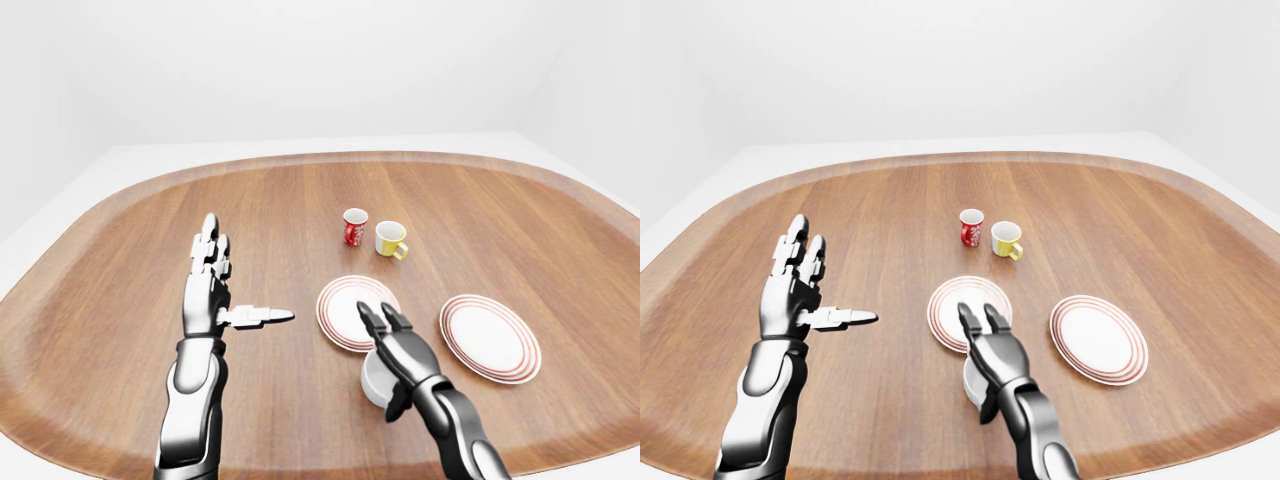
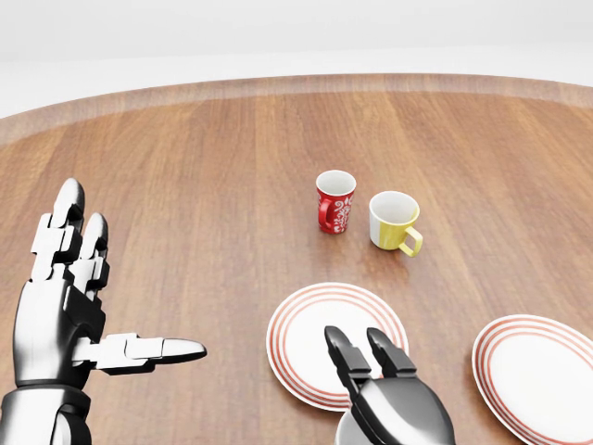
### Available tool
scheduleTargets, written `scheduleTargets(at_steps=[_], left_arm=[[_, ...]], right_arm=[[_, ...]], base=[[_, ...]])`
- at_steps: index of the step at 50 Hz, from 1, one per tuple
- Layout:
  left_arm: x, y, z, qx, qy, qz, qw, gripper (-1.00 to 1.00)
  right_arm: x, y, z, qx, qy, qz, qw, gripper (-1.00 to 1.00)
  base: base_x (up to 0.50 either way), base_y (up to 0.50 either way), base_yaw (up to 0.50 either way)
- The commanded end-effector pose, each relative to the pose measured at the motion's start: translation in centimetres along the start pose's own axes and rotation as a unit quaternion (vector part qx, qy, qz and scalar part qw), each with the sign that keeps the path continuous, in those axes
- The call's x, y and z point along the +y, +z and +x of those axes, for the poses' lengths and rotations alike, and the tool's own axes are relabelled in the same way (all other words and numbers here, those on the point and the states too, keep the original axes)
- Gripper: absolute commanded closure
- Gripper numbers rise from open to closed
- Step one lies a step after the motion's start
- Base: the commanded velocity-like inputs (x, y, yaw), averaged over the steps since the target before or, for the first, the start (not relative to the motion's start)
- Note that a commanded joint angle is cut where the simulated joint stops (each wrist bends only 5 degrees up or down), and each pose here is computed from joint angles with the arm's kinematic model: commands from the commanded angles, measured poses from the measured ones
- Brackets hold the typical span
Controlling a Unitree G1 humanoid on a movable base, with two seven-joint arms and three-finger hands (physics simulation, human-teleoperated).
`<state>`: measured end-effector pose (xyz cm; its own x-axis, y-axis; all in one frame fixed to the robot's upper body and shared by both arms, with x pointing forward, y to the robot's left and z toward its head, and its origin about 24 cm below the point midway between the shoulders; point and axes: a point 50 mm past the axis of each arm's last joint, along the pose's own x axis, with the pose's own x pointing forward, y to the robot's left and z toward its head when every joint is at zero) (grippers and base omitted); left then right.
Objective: Put the white mug on the left plate.
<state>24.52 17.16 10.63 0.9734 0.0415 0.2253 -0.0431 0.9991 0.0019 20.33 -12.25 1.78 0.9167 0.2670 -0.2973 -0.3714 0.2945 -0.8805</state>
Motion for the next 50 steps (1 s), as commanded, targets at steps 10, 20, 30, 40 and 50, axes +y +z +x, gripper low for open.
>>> scheduleTargets(at_steps=[10, 20, 30, 40, 50], left_arm=[[0.0, 0.0, 0.0, 0.001, 0.000, 0.000, 1.000, -0.99], [0.0, -0.2, 0.0, 0.004, 0.001, 0.000, 1.000, -0.99], [-0.1, -0.3, -0.1, 0.007, 0.000, 0.000, 1.000, -0.99], [0.0, -0.3, -0.1, 0.008, 0.001, 0.000, 1.000, -0.99], [0.0, -0.3, -0.1, 0.007, 0.002, 0.000, 1.000, -0.99]], right_arm=[[0.9, -0.2, 0.4, 0.006, 0.028, -0.025, 0.999, -1.00], [1.6, 0.1, 0.8, -0.005, 0.041, -0.034, 0.999, -1.00], [2.5, -0.4, 1.3, -0.003, 0.050, -0.040, 0.998, -1.00], [2.8, -0.7, 1.0, 0.000, 0.054, -0.040, 0.998, 1.00], [2.6, -0.4, 0.6, -0.006, 0.064, -0.016, 0.998, 1.00]], base=[[0.00, 0.00, 0.00], [0.00, 0.00, 0.00], [0.00, 0.00, 0.00], [0.00, 0.00, 0.00], [0.00, 0.00, 0.00]])
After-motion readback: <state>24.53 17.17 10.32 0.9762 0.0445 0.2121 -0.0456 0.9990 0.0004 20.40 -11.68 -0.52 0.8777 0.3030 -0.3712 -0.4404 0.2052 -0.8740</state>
